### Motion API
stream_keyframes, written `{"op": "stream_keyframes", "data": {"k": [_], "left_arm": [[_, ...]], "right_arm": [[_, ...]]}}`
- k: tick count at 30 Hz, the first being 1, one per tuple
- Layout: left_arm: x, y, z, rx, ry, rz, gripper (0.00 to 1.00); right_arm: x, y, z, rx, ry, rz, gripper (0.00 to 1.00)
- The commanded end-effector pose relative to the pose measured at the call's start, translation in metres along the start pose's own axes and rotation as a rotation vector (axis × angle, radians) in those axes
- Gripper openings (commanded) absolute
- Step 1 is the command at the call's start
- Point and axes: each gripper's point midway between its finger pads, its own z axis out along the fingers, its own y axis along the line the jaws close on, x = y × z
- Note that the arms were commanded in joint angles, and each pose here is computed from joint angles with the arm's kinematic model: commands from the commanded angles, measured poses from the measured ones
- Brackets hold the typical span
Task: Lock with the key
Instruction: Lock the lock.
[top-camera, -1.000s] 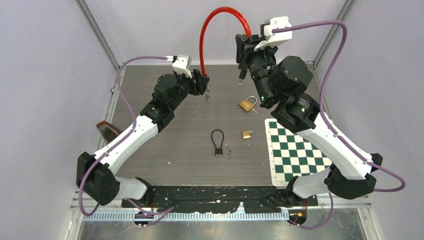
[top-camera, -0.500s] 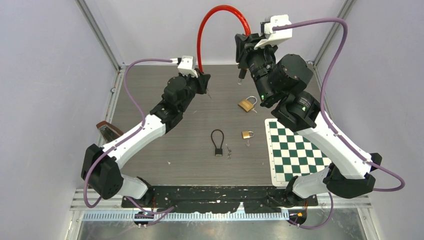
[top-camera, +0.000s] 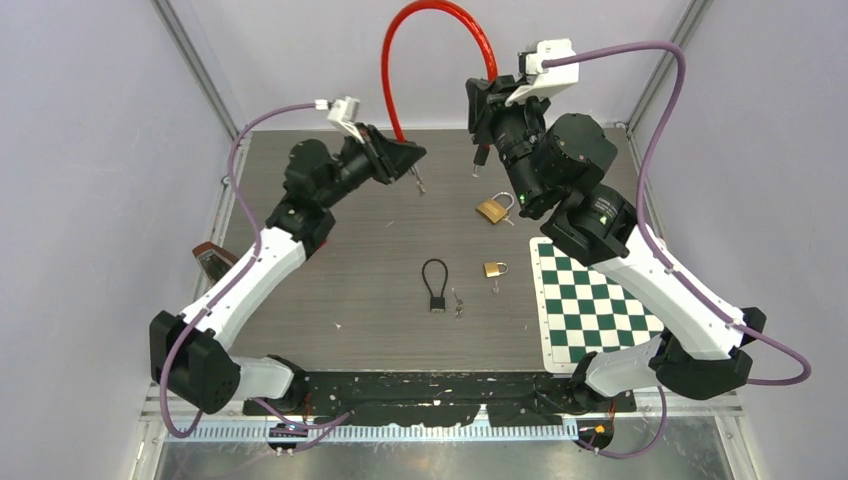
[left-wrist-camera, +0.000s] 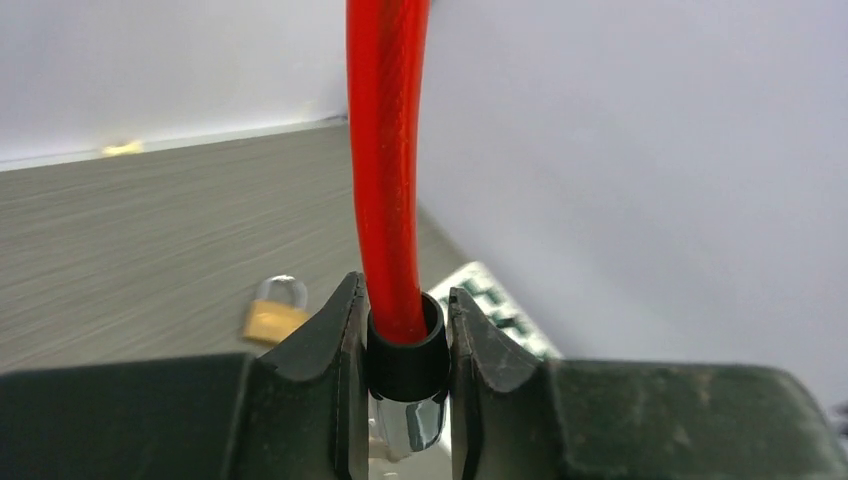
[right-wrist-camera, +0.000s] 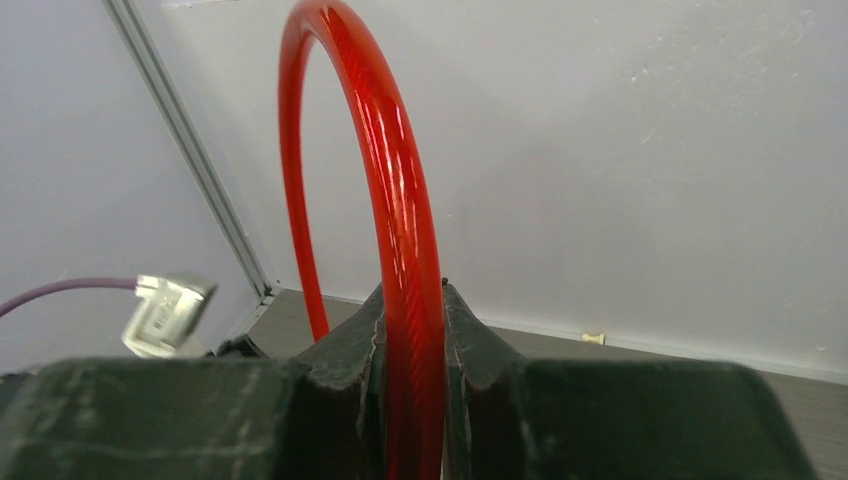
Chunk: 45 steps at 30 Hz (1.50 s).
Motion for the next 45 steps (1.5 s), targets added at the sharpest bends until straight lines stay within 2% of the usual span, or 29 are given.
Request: {"op": "stream_keyframes", "data": {"k": [1, 7, 16, 27, 31, 36, 40, 45], "left_arm": [[-0.077, -0.101, -0.055, 0.475, -0.07, -0.165, 0.0], [-0.119, -0.16, -0.108, 0.808, -0.095, -0.195, 0.0], [-0.151, -0.201, -0.156, 1.111, -0.136, -0.215, 0.0], [-0.137, -0.212, -0.169, 1.129, -0.062, -0.086, 0.0], [-0.14, -0.206, -0.164, 1.116, -0.088, -0.146, 0.0], [-0.147, -0.196, -0.152, 1.075, -0.145, -0.232, 0.0], [-0.139, -0.192, -0.147, 0.998, -0.124, -0.179, 0.0], [-0.121, -0.17, -0.132, 0.775, -0.053, -0.064, 0.0]], "right_arm": [[-0.022, 0.0, -0.01, -0.047, -0.062, 0.123, 0.05], [-0.024, 0.009, -0.019, -0.122, -0.062, 0.199, 0.05], [-0.048, 0.027, -0.03, -0.253, -0.137, 0.304, 0.05], [-0.095, 0.061, -0.055, -0.519, -0.337, 0.386, 0.05], [-0.114, 0.072, -0.055, -0.576, -0.424, 0.444, 0.05], [-0.122, 0.086, -0.043, -0.604, -0.472, 0.494, 0.05], [-0.114, 0.09, -0.035, -0.596, -0.443, 0.473, 0.05], [-0.067, 0.072, -0.016, -0.501, -0.281, 0.363, 0.09]]}}
